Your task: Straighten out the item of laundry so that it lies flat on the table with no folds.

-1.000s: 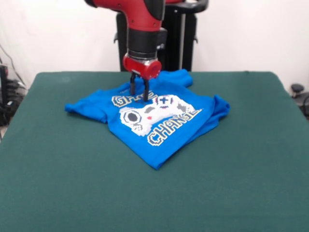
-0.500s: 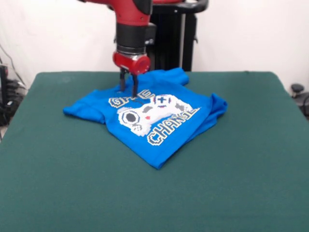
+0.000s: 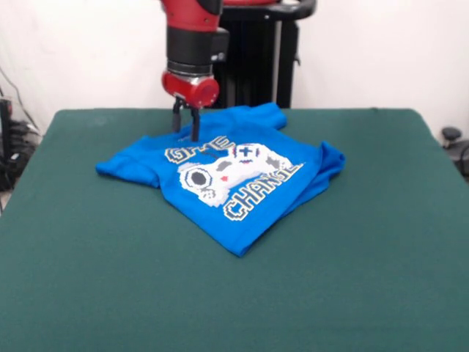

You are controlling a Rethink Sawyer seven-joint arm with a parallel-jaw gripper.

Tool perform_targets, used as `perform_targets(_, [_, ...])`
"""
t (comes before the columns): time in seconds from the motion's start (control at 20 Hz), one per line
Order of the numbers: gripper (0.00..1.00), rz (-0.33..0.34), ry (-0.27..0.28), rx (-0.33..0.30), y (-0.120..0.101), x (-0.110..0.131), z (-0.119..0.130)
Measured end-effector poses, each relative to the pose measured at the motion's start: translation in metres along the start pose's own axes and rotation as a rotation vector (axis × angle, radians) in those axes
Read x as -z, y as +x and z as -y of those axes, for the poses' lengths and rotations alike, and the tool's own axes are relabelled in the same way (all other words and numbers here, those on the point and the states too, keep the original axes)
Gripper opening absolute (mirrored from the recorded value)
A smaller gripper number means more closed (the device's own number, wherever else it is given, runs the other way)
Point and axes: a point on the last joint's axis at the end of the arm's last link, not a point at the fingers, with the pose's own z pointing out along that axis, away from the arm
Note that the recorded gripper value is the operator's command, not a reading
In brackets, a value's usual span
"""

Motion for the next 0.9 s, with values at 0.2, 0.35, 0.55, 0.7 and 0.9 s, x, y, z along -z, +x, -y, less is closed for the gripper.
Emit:
perform_targets(0.2, [1.00,-0.002,-0.010,-0.009,0.000,0.005,-0.002])
perform_targets(0.35, [1.00,-0.012,-0.023,-0.004,0.006,0.008,-0.008])
perform_targets(0.55, [1.00,-0.025,-0.049,0.006,0.015,0.012,-0.021])
perform_targets(0.7, [1.00,-0.028,-0.067,0.012,0.022,0.015,-0.035])
perform_targets(0.9, [1.00,0.000,-0.100,0.026,0.026,0.020,-0.058])
